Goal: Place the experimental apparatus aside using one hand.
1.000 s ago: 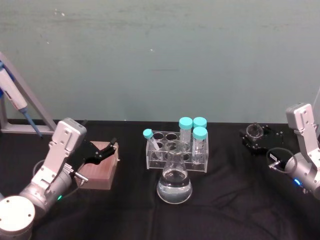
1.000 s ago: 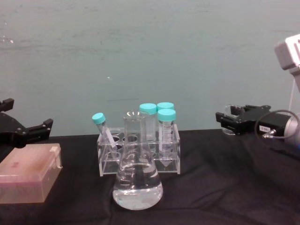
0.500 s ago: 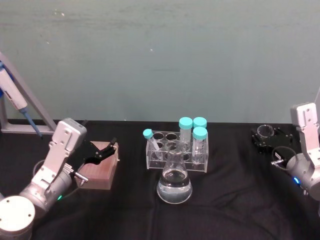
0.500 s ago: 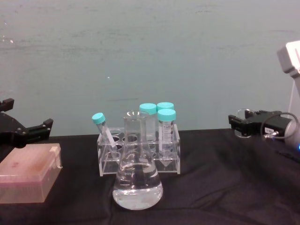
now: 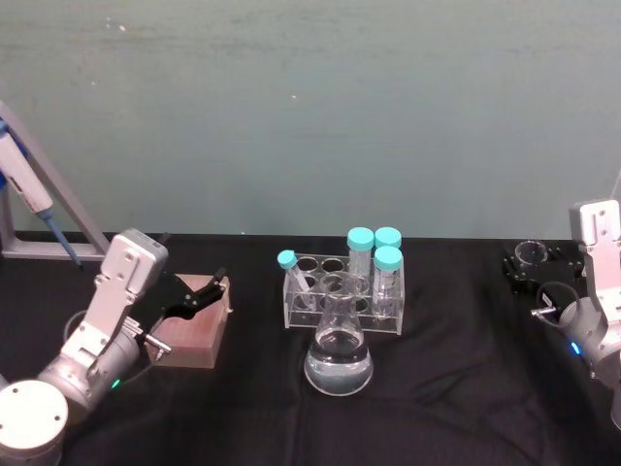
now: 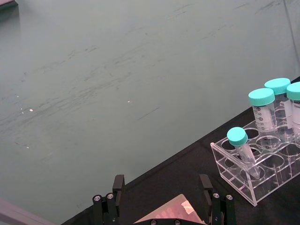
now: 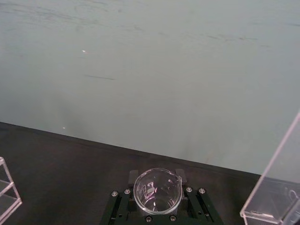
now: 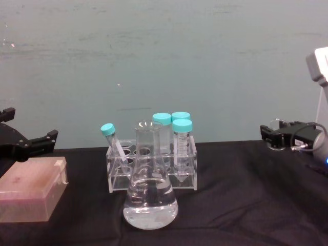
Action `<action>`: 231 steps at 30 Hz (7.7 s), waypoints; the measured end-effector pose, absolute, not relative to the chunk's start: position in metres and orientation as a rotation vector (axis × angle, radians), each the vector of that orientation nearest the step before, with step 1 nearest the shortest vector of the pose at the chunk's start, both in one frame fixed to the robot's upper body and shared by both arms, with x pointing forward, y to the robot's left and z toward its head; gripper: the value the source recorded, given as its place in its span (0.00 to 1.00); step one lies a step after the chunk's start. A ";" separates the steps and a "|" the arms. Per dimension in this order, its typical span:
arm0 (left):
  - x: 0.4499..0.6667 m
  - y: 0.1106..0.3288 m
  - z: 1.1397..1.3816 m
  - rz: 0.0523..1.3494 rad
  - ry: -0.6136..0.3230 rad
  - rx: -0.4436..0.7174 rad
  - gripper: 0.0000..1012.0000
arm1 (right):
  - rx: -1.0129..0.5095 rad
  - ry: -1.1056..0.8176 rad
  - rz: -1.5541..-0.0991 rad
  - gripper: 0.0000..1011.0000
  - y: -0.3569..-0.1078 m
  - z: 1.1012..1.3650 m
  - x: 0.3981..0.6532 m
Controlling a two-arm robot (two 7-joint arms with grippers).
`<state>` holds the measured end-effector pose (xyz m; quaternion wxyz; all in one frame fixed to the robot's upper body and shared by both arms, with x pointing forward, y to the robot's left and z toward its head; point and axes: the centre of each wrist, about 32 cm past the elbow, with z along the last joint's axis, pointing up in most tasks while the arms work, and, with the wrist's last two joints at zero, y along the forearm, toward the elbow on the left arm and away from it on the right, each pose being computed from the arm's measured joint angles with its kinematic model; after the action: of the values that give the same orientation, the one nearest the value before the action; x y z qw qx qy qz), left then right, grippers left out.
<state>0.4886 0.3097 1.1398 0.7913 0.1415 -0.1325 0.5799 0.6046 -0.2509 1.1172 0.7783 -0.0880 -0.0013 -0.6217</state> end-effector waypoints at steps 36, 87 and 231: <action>0.489 0.310 1.140 1.248 -0.285 0.304 0.99 | -0.237 0.022 -1.468 0.46 -0.275 1.108 0.604; 0.489 0.310 1.140 1.248 -0.285 0.305 0.99 | -0.242 0.032 -1.436 0.46 -0.281 1.105 0.614; 0.489 0.310 1.140 1.248 -0.285 0.305 0.99 | -0.062 -0.134 -0.430 0.99 -0.257 1.151 0.599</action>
<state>0.4886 0.3097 1.1398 0.7913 0.1415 -0.1324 0.5799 0.5987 -0.2568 1.1514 0.9743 -0.0308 -0.0664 -0.2132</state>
